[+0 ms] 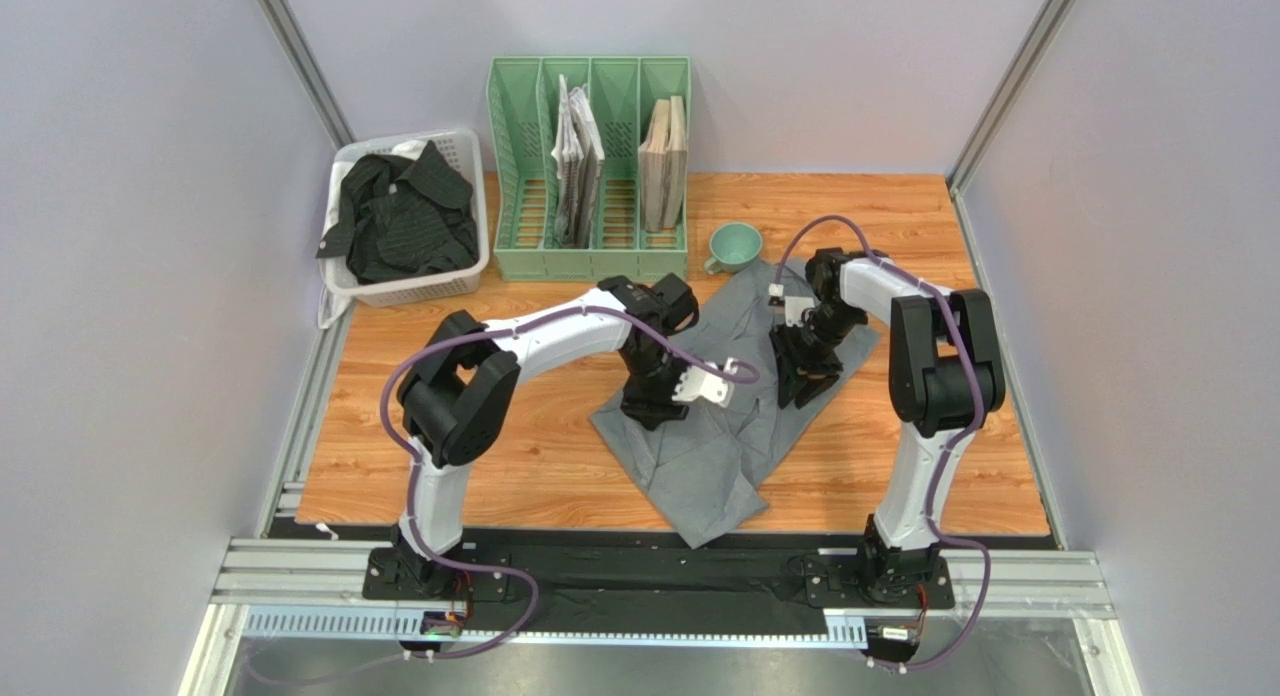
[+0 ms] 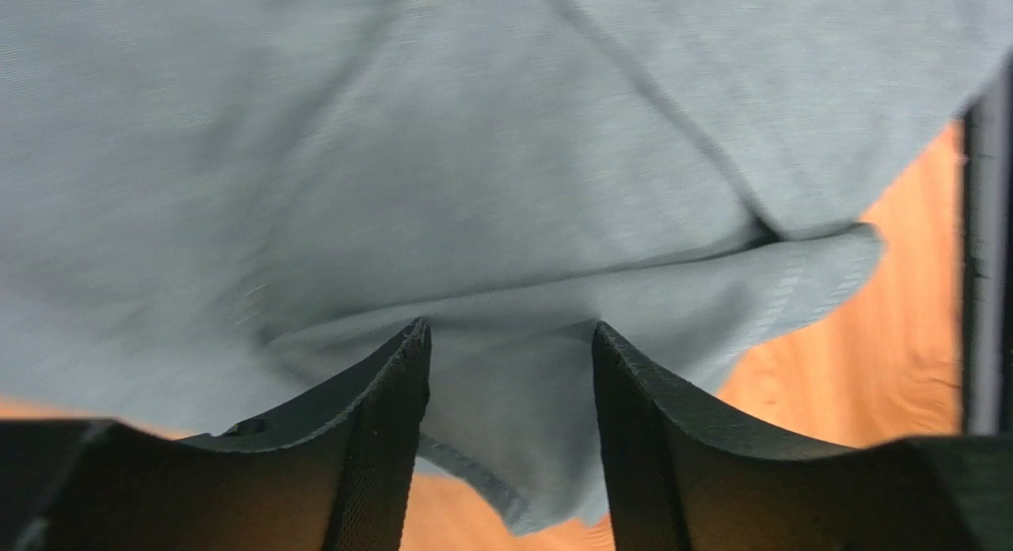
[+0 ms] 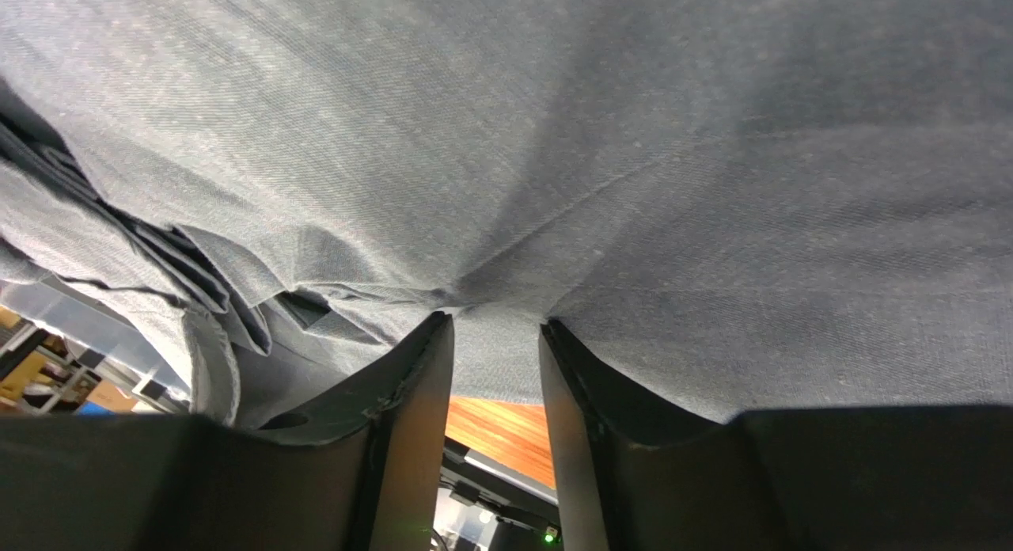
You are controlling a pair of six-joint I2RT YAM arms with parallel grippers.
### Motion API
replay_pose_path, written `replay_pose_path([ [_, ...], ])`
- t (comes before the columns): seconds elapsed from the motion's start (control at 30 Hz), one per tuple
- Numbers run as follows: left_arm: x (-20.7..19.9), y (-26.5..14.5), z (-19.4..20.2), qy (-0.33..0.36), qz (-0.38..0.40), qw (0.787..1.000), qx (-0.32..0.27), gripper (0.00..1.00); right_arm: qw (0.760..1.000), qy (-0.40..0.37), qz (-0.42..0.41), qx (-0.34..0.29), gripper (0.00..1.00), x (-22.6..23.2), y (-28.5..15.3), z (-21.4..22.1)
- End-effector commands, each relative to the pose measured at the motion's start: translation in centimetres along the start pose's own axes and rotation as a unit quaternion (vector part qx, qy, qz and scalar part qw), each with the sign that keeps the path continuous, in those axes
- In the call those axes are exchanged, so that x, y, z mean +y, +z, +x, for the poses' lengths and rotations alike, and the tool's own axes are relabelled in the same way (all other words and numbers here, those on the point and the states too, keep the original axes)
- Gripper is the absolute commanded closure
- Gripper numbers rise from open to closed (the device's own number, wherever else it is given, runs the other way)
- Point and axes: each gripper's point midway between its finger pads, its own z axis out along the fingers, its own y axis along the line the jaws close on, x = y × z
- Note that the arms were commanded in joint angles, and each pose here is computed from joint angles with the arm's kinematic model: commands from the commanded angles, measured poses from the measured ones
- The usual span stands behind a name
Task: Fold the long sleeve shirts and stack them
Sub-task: Fold the shirt
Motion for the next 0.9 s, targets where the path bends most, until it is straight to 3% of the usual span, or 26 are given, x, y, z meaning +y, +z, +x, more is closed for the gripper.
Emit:
replay_pose_path([
  [0.0, -6.2, 2.1, 0.9, -0.023, 0.101, 0.994, 0.042, 0.43, 0.999, 0.015, 0.028, 0.009, 0.61, -1.4, 1.0, 0.4],
  [0.27, -16.2, 3.5, -0.1, -0.053, 0.204, 0.976, 0.046, 0.46, 0.996, -0.061, 0.057, 0.041, 0.63, -0.8, 0.7, 4.4],
  [0.37, -19.0, 2.8, -2.1, -0.07, 0.233, 0.97, 0.014, 0.47, 0.989, -0.126, 0.057, 0.054, 0.63, 1.4, 1.8, 4.9],
  [0.53, -21.7, 0.7, -5.1, -0.106, 0.268, 0.956, -0.051, 0.46, 0.969, -0.228, 0.087, 0.044, 0.62, 4.9, 3.9, 2.2],
  [0.6, -21.9, -1.1, -6.1, -0.103, 0.254, 0.957, -0.092, 0.44, 0.963, -0.247, 0.091, 0.058, 0.62, 5.9, 5.3, 1.3],
  [0.67, -20.7, -3.6, -6.6, -0.122, 0.225, 0.955, -0.147, 0.33, 0.957, -0.27, 0.091, 0.045, 0.62, 7.4, 5.6, -0.8],
  [0.7, -19.9, -6.1, -6.8, -0.134, 0.19, 0.953, -0.192, 0.25, 0.955, -0.279, 0.09, 0.051, 0.62, 7.7, 6.2, -1.1],
  [0.77, -19.3, -9.7, -7.5, -0.135, 0.129, 0.952, -0.244, 0.23, 0.948, -0.305, 0.087, 0.031, 0.62, 9.6, 6.2, -3.1],
  [0.87, -18.0, -13.6, -6.6, -0.137, 0.005, 0.954, -0.267, 0.19, 0.93, -0.357, 0.083, 0.023, 0.62, 11.9, 6.9, -4.8],
])
